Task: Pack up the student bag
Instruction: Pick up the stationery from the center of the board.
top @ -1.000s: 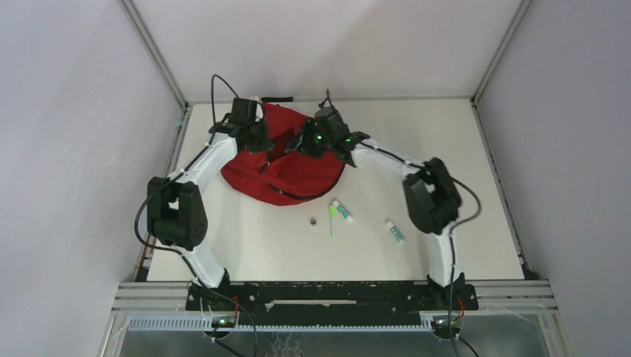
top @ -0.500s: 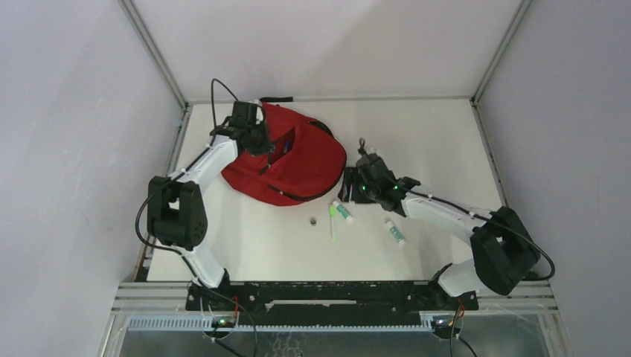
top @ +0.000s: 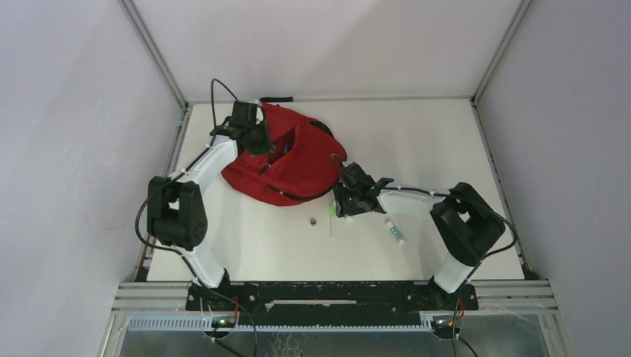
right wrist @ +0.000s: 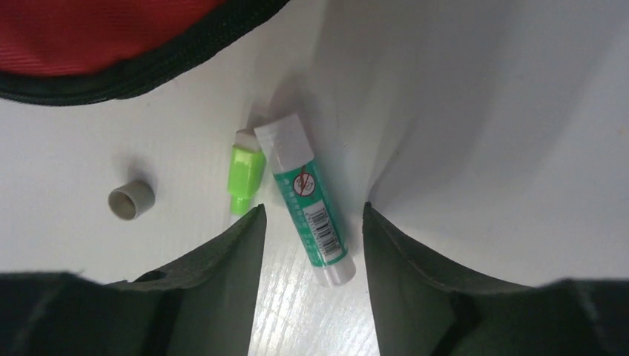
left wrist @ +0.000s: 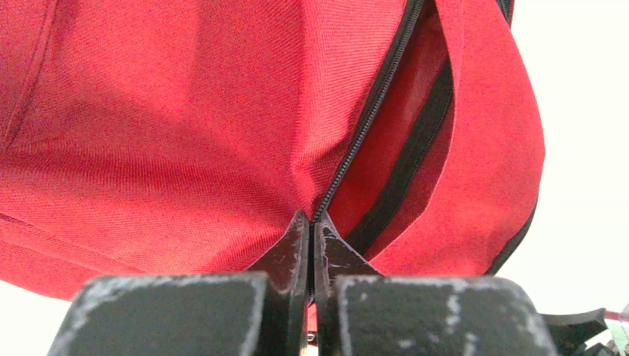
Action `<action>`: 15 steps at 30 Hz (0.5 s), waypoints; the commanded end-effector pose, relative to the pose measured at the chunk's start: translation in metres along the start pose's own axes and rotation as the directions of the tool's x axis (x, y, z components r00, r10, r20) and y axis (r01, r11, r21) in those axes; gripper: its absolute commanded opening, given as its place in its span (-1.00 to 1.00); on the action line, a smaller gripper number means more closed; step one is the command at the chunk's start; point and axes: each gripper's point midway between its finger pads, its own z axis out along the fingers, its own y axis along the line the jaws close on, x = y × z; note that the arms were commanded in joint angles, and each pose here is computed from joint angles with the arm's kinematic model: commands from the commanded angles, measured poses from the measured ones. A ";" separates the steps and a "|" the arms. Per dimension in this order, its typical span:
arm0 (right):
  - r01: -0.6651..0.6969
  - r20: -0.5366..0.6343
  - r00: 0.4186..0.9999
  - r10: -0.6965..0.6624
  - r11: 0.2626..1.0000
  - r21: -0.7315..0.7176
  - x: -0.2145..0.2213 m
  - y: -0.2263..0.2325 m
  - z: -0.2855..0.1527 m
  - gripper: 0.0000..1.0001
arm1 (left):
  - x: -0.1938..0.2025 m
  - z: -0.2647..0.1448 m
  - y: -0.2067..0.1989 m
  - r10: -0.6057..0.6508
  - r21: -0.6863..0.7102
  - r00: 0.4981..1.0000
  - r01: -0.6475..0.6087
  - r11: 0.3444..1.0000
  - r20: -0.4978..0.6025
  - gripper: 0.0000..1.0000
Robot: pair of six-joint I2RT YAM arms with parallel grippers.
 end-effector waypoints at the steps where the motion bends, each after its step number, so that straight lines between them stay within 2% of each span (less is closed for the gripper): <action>1: 0.005 0.055 0.998 -0.005 1.000 0.003 -0.022 -0.001 0.008 0.10 | -0.014 -0.022 -0.015 -0.010 0.063 0.999 0.007 0.998 0.050 -1.00; 3: -0.003 0.047 0.999 0.002 1.000 0.019 -0.020 -0.005 0.011 -0.05 | -0.014 -0.023 -0.015 -0.007 0.062 0.999 0.004 0.998 0.051 -1.00; 9: -0.017 0.063 0.998 0.013 0.998 0.064 -0.023 -0.013 -0.003 -0.66 | -0.014 -0.023 -0.015 -0.004 0.062 0.999 0.000 0.998 0.051 -1.00; 12: -0.026 0.128 0.991 0.022 0.999 0.029 -0.041 -0.005 -0.028 -0.78 | -0.016 -0.025 -0.018 -0.004 0.072 0.999 0.000 0.997 0.053 -1.00; 15: -0.057 0.215 0.974 0.068 0.997 -0.055 -0.070 0.012 -0.058 -0.78 | -0.017 -0.026 -0.017 -0.003 0.070 0.998 -0.001 0.998 0.057 -1.00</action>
